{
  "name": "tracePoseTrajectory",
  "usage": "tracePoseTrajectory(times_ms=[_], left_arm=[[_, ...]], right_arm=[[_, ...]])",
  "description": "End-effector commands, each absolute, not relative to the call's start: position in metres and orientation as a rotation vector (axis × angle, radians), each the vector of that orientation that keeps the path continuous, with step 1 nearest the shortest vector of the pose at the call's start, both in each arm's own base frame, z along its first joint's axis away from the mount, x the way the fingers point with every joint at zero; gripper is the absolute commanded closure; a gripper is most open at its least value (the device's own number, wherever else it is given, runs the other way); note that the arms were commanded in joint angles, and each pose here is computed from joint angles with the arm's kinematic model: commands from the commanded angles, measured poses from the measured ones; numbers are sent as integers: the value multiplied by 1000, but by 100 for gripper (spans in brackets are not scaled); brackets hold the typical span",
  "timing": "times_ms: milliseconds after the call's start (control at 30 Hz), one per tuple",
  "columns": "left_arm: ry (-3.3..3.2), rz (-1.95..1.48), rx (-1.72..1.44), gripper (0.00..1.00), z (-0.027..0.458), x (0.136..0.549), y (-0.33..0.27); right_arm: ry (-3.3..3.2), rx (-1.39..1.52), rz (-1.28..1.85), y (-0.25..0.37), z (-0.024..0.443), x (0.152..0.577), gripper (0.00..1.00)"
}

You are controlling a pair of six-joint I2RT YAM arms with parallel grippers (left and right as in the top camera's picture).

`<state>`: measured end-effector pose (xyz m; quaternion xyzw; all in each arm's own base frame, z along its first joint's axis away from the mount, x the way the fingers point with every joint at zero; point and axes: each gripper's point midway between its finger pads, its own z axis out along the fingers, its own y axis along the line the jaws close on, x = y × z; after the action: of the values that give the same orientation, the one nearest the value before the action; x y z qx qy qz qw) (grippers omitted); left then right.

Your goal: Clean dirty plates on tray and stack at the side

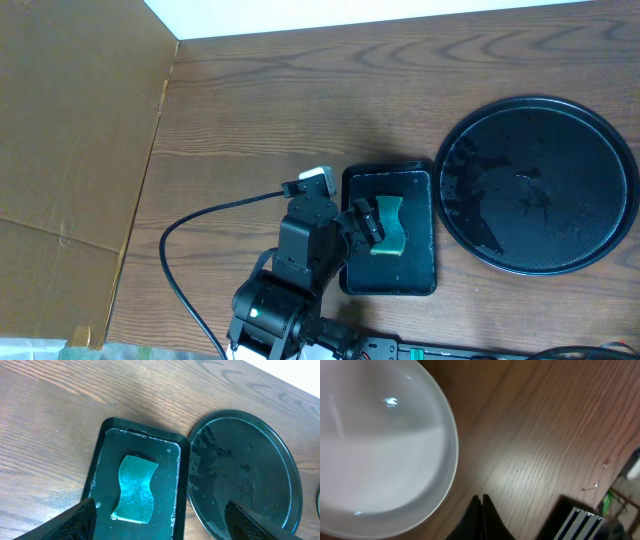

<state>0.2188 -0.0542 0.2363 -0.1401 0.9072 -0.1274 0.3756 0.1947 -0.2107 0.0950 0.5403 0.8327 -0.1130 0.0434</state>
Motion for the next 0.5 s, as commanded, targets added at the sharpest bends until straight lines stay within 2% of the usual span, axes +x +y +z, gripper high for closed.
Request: tracePoseTrajectory(times_ms=[0, 167, 467], left_arm=[[2301, -329, -360, 18, 244, 220, -53], [2301, -329, -360, 18, 244, 220, -53], [2301, -329, -360, 18, 244, 220, -53]], right_arm=[[2584, 1710, -336, -211, 76, 193, 99], [2634, 1728, -154, -198, 52, 208, 99], [2680, 1720, -199, -199, 35, 209, 99]])
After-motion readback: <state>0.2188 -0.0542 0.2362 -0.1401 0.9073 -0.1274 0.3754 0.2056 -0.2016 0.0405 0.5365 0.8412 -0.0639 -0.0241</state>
